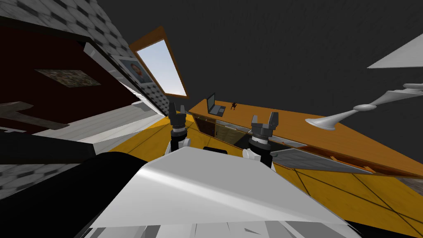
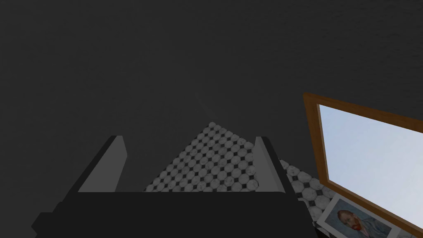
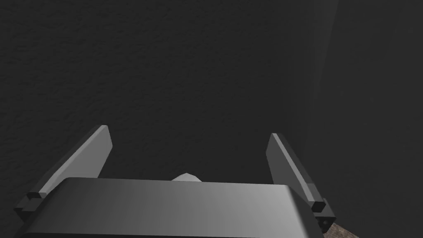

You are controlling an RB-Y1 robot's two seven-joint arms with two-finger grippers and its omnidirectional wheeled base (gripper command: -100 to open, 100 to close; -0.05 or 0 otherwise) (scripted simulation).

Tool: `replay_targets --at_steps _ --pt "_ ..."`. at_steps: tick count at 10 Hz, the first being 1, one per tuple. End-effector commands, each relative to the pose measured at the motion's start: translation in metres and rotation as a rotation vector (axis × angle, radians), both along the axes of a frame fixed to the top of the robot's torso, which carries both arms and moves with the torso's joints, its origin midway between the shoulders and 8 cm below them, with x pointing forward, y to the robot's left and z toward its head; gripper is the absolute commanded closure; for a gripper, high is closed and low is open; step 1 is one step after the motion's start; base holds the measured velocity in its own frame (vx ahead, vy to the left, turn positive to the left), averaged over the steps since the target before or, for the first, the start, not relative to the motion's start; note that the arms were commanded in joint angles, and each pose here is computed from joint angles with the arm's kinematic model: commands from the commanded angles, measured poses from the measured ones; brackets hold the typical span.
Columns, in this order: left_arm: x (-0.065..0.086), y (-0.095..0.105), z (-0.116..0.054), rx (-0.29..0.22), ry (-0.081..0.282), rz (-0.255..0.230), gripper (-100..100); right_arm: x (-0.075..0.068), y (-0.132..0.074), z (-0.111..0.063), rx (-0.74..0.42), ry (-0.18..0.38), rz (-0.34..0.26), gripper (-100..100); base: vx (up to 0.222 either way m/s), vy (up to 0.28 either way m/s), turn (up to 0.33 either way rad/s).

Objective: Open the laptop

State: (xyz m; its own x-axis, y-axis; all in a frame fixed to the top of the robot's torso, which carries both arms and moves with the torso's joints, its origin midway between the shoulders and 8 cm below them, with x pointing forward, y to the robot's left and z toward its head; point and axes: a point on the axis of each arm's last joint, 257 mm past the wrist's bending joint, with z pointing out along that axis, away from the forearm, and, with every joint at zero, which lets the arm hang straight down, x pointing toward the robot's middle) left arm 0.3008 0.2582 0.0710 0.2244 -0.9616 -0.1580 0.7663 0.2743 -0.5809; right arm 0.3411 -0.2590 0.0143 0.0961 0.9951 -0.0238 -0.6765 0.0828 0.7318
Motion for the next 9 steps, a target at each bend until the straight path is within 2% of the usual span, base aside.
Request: replay_targets --at_steps 1,9 --pt "0.0000 0.0000 0.0000 0.000 0.000 0.000 0 0.0000 0.0000 0.0000 0.000 0.000 0.000 0 0.000 0.000 0.000" --pt "-0.0001 0.0000 0.0001 0.000 0.000 0.000 0 -0.0001 0.0000 0.0002 0.000 0.000 0.000 0 0.000 0.000 0.000"
